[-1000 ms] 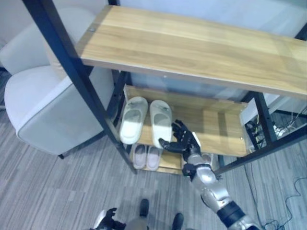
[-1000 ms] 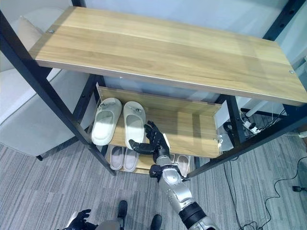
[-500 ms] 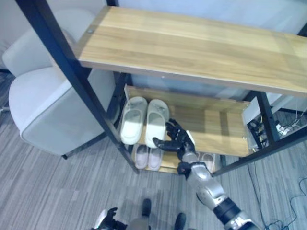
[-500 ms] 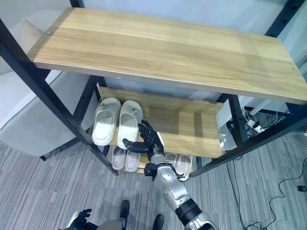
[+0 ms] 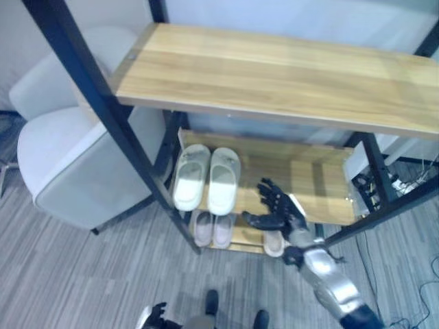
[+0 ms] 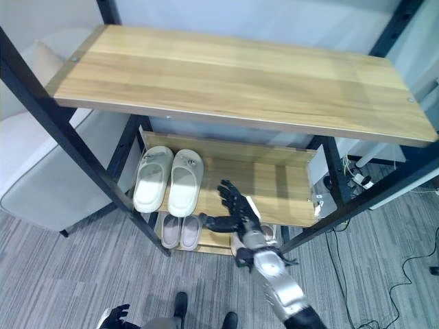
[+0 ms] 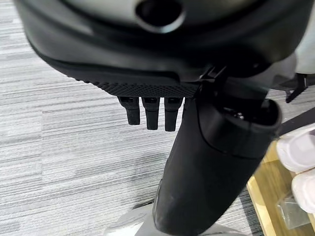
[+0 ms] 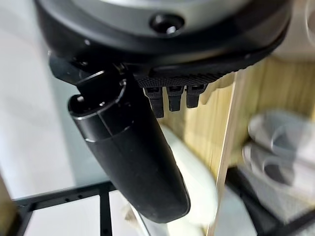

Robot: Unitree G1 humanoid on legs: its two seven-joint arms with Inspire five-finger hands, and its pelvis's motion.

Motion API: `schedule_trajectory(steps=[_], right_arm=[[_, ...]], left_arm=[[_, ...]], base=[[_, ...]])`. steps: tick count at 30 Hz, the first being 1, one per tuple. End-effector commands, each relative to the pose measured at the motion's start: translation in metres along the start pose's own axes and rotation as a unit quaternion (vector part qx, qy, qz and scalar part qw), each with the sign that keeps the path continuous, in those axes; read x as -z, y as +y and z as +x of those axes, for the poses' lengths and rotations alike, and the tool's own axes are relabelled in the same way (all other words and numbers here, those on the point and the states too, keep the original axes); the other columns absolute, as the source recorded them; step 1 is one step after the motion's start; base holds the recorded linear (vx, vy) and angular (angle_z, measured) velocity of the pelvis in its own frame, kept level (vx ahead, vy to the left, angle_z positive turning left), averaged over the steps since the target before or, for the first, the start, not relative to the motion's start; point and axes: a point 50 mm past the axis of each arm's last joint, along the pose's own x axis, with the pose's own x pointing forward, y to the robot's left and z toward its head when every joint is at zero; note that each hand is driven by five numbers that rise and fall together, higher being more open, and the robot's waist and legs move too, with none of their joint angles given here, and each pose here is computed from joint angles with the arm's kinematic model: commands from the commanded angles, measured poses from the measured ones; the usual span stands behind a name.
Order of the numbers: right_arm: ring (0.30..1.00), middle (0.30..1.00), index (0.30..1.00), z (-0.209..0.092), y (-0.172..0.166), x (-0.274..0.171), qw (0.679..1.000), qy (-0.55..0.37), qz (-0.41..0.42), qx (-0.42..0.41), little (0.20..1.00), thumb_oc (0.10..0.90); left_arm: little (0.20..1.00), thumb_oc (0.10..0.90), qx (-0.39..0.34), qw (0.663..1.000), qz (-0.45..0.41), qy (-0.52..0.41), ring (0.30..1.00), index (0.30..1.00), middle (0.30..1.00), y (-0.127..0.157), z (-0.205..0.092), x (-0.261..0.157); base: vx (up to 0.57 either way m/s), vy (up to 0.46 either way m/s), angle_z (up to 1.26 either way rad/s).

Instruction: Arrange the slippers neatly on the shoe rack.

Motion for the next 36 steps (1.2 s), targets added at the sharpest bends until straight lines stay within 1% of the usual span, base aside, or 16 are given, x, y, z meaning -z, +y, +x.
schedule_trajectory(steps=[1, 4, 6, 7, 8, 13, 18, 19, 21, 22, 24, 26, 27, 28, 31, 36], right_arm=[[0.9, 0.9, 0.9, -0.011, -0.005, -0.045, 0.991, -0.12, -0.036, -0.048, 0.9, 0.8], [0.9, 0.9, 0.9, -0.02, -0.012, -0.039, 0.992, -0.102, -0.054, -0.058, 0.9, 0.8], [0.9, 0.9, 0.9, -0.03, -0.018, -0.031, 0.989, -0.066, -0.094, -0.098, 0.9, 0.8], [0.9, 0.9, 0.9, -0.03, -0.018, -0.031, 0.989, -0.065, -0.094, -0.098, 0.9, 0.8], [0.9, 0.9, 0.9, -0.038, -0.021, -0.021, 0.986, -0.034, -0.114, -0.12, 0.9, 0.8], [0.9, 0.9, 0.9, -0.057, -0.033, 0.0, 0.979, 0.025, -0.151, -0.132, 0.9, 0.8], [0.9, 0.9, 0.9, -0.08, -0.055, 0.033, 0.952, 0.11, -0.265, -0.106, 0.9, 0.8], [0.9, 0.9, 0.9, -0.09, -0.063, 0.05, 0.938, 0.151, -0.3, -0.09, 0.9, 0.8], [0.9, 0.9, 0.9, -0.093, -0.066, 0.061, 0.929, 0.171, -0.316, -0.084, 0.9, 0.8], [0.9, 0.9, 0.9, -0.099, -0.07, 0.083, 0.919, 0.214, -0.325, -0.065, 0.9, 0.8], [0.9, 0.9, 0.9, -0.101, -0.071, 0.092, 0.913, 0.228, -0.333, -0.06, 0.9, 0.8], [0.9, 0.9, 0.9, -0.106, -0.071, 0.112, 0.904, 0.266, -0.332, -0.046, 0.9, 0.8], [0.9, 0.9, 0.9, -0.113, -0.07, 0.132, 0.893, 0.31, -0.324, -0.036, 0.9, 0.8], [0.9, 0.9, 0.9, -0.112, -0.069, 0.133, 0.893, 0.309, -0.324, -0.036, 0.9, 0.8], [0.9, 0.9, 0.9, -0.128, -0.065, 0.164, 0.868, 0.383, -0.316, -0.024, 0.9, 0.8], [0.9, 0.9, 0.9, -0.144, -0.06, 0.184, 0.856, 0.438, -0.274, 0.013, 0.9, 0.8]], left_arm=[[0.9, 0.8, 0.029, 0.999, 0.032, 0.001, 0.9, 0.9, 0.9, -0.009, -0.002, 0.006], [0.9, 0.8, 0.039, 0.999, 0.037, 0.001, 0.9, 0.9, 0.9, -0.011, -0.002, 0.007], [0.9, 0.8, 0.053, 0.997, 0.048, -0.006, 0.9, 0.9, 0.9, -0.013, -0.002, 0.003], [0.9, 0.8, 0.054, 0.997, 0.048, -0.006, 0.9, 0.9, 0.9, -0.013, -0.002, 0.004], [0.9, 0.8, 0.065, 0.996, 0.054, -0.009, 0.9, 0.9, 0.9, -0.015, -0.001, 0.001], [0.9, 0.8, 0.08, 0.995, 0.058, -0.012, 0.9, 0.9, 0.9, -0.019, -0.002, 0.0], [0.9, 0.8, 0.094, 0.994, 0.059, -0.017, 0.9, 0.9, 0.9, -0.025, -0.004, 0.0], [0.9, 0.8, 0.102, 0.992, 0.065, -0.022, 0.9, 0.9, 0.9, -0.029, -0.005, -0.001], [0.9, 0.8, 0.105, 0.992, 0.068, -0.026, 0.9, 0.9, 0.9, -0.03, -0.006, -0.001], [0.9, 0.8, 0.111, 0.99, 0.076, -0.031, 0.9, 0.9, 0.9, -0.034, -0.007, -0.002], [0.9, 0.8, 0.111, 0.99, 0.078, -0.035, 0.9, 0.9, 0.9, -0.034, -0.007, -0.003], [0.9, 0.8, 0.112, 0.989, 0.083, -0.041, 0.9, 0.9, 0.9, -0.034, -0.007, -0.006], [0.9, 0.8, 0.114, 0.989, 0.088, -0.043, 0.9, 0.9, 0.9, -0.036, -0.007, -0.006], [0.9, 0.8, 0.113, 0.989, 0.088, -0.044, 0.9, 0.9, 0.9, -0.035, -0.007, -0.006], [0.9, 0.8, 0.111, 0.988, 0.097, -0.045, 0.9, 0.9, 0.9, -0.034, -0.006, -0.007], [0.9, 0.8, 0.108, 0.988, 0.098, -0.043, 0.9, 0.9, 0.9, -0.034, -0.006, -0.007]], base=[[0.02, -0.024, -0.18], [0.02, -0.027, -0.13], [-0.01, -0.053, -0.09], [-0.01, -0.06, -0.15], [0.0, -0.03, -0.16], [0.0, -0.048, -0.05], [0.0, -0.051, -0.09], [0.0, -0.038, -0.24], [-0.01, -0.043, -0.15], [-0.02, -0.049, -0.05], [-0.01, -0.021, -0.02], [-0.02, -0.049, -0.01], [-0.03, -0.034, -0.02], [-0.04, -0.05, -0.03], [-0.01, -0.033, -0.01], [0.0, 0.0, 0.0]])
